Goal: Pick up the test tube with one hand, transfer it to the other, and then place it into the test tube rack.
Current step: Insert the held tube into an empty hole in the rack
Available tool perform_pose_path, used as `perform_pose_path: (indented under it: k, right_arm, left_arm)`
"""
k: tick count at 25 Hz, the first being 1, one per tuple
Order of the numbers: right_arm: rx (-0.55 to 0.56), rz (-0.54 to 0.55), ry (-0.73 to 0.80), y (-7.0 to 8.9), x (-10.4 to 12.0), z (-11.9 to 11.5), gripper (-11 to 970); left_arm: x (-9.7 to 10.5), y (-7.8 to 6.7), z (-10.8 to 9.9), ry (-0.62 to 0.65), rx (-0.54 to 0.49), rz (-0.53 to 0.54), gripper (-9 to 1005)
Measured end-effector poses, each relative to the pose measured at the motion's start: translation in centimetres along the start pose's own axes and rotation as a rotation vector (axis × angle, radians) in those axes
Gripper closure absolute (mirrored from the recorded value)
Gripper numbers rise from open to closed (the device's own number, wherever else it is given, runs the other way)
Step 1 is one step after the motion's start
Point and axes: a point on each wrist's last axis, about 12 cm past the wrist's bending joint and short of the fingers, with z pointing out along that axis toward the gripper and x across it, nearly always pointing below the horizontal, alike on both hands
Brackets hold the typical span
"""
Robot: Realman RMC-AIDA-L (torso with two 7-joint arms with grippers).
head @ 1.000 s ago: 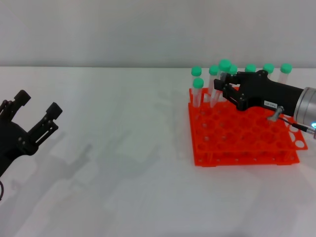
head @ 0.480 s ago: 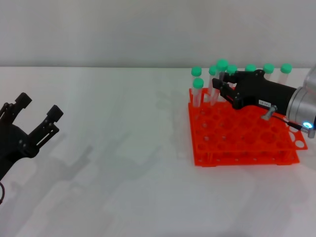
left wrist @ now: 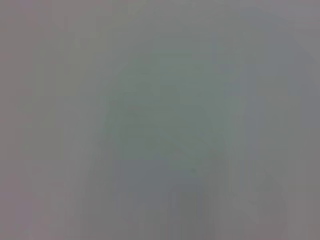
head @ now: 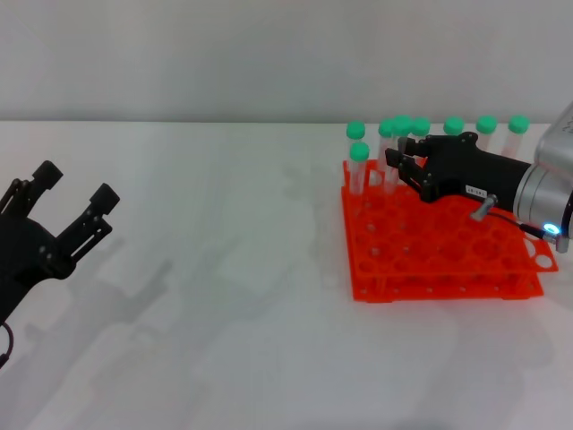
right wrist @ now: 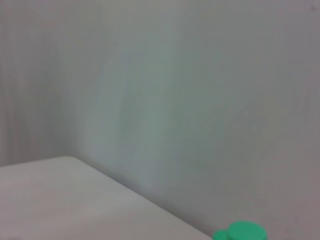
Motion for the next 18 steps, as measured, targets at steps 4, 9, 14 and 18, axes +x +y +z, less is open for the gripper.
perform_pose_path:
  k: [4, 9, 14, 18]
  right_arm:
    - [0.009, -0.013, 0.03, 0.0, 0.3, 0.2, 765]
    - [0.005, -0.036, 0.066, 0.2, 0.7, 0.3, 762]
    - [0.017, -0.023, 0.051, 0.1, 0.8, 0.0, 753]
    - [0.018, -0.026, 0.051, 0.1, 0.9, 0.0, 670]
  left_arm:
    - [0.0, 0.1, 0.2, -0.001, 0.005, 0.001, 104]
    - [-0.1, 0.1, 0.6, -0.004, 0.013, 0.004, 104]
    - [-0.2, 0.1, 1.0, -0.009, 0.022, 0.007, 104]
    - [-0.3, 0.1, 1.1, -0.01, 0.025, 0.008, 104]
